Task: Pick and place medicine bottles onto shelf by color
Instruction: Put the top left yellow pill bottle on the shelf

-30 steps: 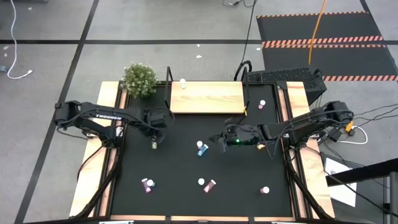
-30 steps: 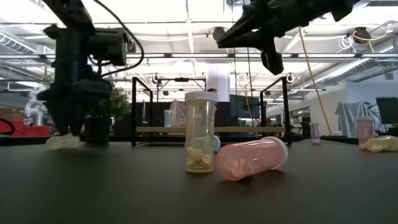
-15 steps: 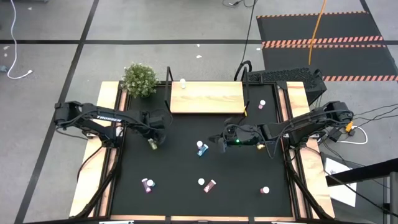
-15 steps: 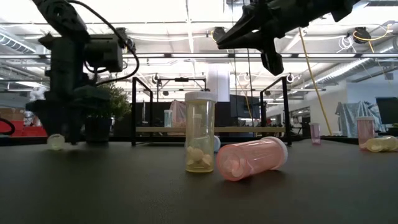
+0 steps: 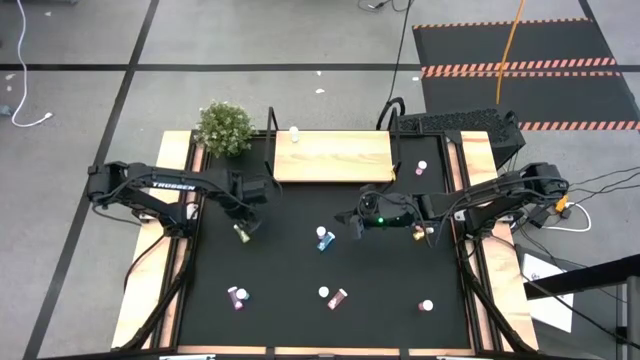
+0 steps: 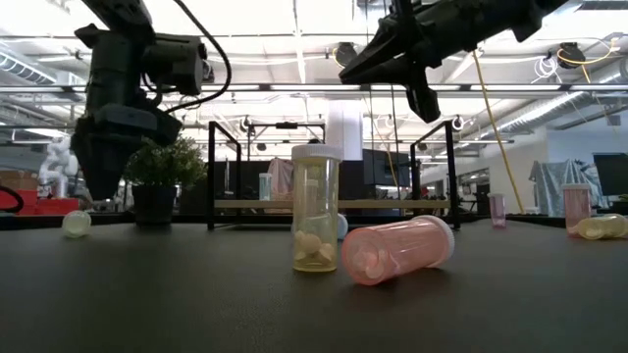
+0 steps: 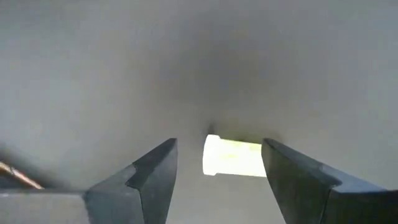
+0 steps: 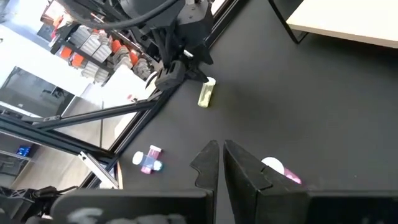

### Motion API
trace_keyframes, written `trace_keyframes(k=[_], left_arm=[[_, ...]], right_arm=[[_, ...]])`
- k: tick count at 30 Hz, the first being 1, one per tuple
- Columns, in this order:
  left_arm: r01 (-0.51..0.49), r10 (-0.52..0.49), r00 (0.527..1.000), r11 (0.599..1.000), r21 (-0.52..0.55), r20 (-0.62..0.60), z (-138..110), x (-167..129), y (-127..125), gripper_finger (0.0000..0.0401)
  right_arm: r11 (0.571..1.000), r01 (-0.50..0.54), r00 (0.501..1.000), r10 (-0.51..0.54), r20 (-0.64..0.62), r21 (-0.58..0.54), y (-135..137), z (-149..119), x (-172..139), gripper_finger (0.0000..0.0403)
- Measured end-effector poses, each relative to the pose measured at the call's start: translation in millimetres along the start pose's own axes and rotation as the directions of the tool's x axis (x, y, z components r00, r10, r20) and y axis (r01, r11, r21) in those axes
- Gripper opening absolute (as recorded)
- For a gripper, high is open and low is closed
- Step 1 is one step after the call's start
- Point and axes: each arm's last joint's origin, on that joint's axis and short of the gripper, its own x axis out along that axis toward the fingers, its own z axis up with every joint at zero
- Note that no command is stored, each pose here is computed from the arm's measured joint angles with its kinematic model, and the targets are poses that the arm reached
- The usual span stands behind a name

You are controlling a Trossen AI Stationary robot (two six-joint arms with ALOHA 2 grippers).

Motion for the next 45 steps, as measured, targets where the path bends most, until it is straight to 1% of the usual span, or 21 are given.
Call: trace_keyframes(k=[2, 4, 6, 10, 14, 17, 19, 21, 23, 26, 29, 34, 38, 41, 42, 45], left_arm=[[-0.021, 0.016, 0.999, 0.99, -0.139, -0.035, -2, 0, 4, 0.0232], [-0.036, 0.022, 0.999, 0.956, -0.29, -0.05, -1, 0, 8, 0.0232], [-0.024, 0.003, 0.999, 0.919, -0.393, -0.052, 0, 0, 8, 0.0232], [-0.021, -0.006, 0.998, 0.876, -0.482, -0.056, 0, 0, 7, 0.0232], [-0.017, -0.016, 0.998, 0.837, -0.547, -0.055, -6, 10, 5, 0.0232], [0.009, -0.058, 0.996, 0.803, -0.597, -0.062, -11, 24, 5, 0.0232], [0.043, -0.1, 0.993, 0.772, -0.635, -0.055, -12, 33, 4, 0.0232], [0.078, -0.126, 0.992, 0.75, -0.657, -0.026, -12, 38, 3, 0.0232], [0.105, -0.145, 0.989, 0.737, -0.667, -0.004, -11, 40, 1, 0.0232], [0.107, -0.139, 0.99, 0.724, -0.681, 0.008, -11, 40, 1, 0.0226], [0.106, -0.13, 0.991, 0.713, -0.693, 0.018, -11, 40, 1, 0.0204], [0.111, -0.122, 0.992, 0.7, -0.705, 0.035, -10, 40, 1, 0.0152], [0.113, -0.121, 0.992, 0.7, -0.705, 0.039, -9, 40, 0, 0.0125], [0.114, -0.122, 0.992, 0.701, -0.704, 0.04, -9, 40, 0, 0.0121], [0.117, -0.123, 0.992, 0.706, -0.698, 0.042, -9, 40, 0, 0.0122], [0.154, -0.145, 0.987, 0.744, -0.651, 0.068, -7, 39, -2, 0.0128]], right_arm=[[1.0, 0.0, 1.0, 0.0, 0.0, 0.0, 0, 0, 0, 0.0018], [1.0, 0.0, 1.0, 0.0, 0.0, -0.003, 0, 0, 0, 0.0018], [1.0, 0.0, 1.0, 0.0, 0.0, -0.003, 0, 0, 0, 0.0018], [1.0, 0.0, 1.0, 0.0, 0.0, -0.007, 0, 0, 0, 0.0018], [0.999, -0.016, 1.0, 0.015, -0.023, -0.035, 0, -1, 0, 0.0018], [0.998, -0.012, 1.0, 0.011, -0.029, -0.055, 0, -2, 0, 0.0018], [0.998, -0.014, 0.999, 0.013, -0.029, -0.062, 0, -2, 0, 0.0018], [0.997, -0.027, 0.999, 0.024, -0.044, -0.067, 1, -2, 0, 0.0018], [0.996, -0.041, 0.998, 0.036, -0.061, -0.083, 1, -2, 0, 0.0018], [0.992, -0.066, 0.994, 0.056, -0.089, -0.107, 1, -3, 0, 0.0018], [0.991, -0.079, 0.992, 0.068, -0.102, -0.112, 1, -3, 0, 0.0018], [0.99, -0.095, 0.989, 0.081, -0.122, -0.107, 0, -2, 0, 0.0018], [0.99, -0.094, 0.989, 0.081, -0.121, -0.106, 0, -1, 0, 0.0018], [0.99, -0.094, 0.989, 0.081, -0.121, -0.105, 0, -1, 0, 0.0018], [0.99, -0.093, 0.989, 0.081, -0.121, -0.103, 0, -1, 0, 0.0018], [0.993, -0.093, 0.99, 0.084, -0.117, -0.077, 0, -1, 0, 0.0018]])
